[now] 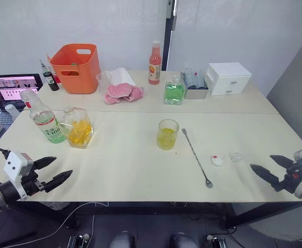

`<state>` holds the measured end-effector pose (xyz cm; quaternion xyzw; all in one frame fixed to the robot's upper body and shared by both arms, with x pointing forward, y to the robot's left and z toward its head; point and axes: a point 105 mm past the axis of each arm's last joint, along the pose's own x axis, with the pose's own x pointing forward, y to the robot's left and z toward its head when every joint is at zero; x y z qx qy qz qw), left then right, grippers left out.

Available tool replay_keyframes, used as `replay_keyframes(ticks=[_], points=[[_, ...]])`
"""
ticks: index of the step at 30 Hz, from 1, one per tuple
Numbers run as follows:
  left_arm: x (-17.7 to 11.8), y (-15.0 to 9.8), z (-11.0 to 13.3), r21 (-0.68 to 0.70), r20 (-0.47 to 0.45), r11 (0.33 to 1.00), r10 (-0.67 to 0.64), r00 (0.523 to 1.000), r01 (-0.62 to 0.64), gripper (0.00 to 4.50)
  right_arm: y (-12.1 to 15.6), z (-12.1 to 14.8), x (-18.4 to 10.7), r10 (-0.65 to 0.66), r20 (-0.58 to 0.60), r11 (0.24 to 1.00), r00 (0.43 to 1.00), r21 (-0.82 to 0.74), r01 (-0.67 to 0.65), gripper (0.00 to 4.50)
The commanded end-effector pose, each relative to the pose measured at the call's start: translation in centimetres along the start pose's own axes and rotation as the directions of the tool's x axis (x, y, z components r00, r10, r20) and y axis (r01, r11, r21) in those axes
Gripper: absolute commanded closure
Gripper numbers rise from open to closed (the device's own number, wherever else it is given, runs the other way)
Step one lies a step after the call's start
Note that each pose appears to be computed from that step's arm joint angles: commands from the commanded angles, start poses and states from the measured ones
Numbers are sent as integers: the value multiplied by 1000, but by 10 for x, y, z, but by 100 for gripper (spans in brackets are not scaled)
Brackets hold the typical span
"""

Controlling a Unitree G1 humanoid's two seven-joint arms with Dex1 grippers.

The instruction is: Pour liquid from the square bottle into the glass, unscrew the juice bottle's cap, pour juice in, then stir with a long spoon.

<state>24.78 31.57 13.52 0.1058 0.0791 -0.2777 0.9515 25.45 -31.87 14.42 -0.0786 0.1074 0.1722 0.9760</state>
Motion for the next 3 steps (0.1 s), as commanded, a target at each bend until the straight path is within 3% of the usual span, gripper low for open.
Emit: replay_keyframes(ticks=[1, 3], points=[[-5, 4, 6, 38, 17, 999, 13, 1000, -13, 0, -4, 12, -1, -19, 31, 999, 999, -26, 19, 4], [-5, 5, 6, 52, 13, 999, 11, 1000, -11, 0, -3, 13, 0, -18, 31, 999, 999, -27, 19, 4]])
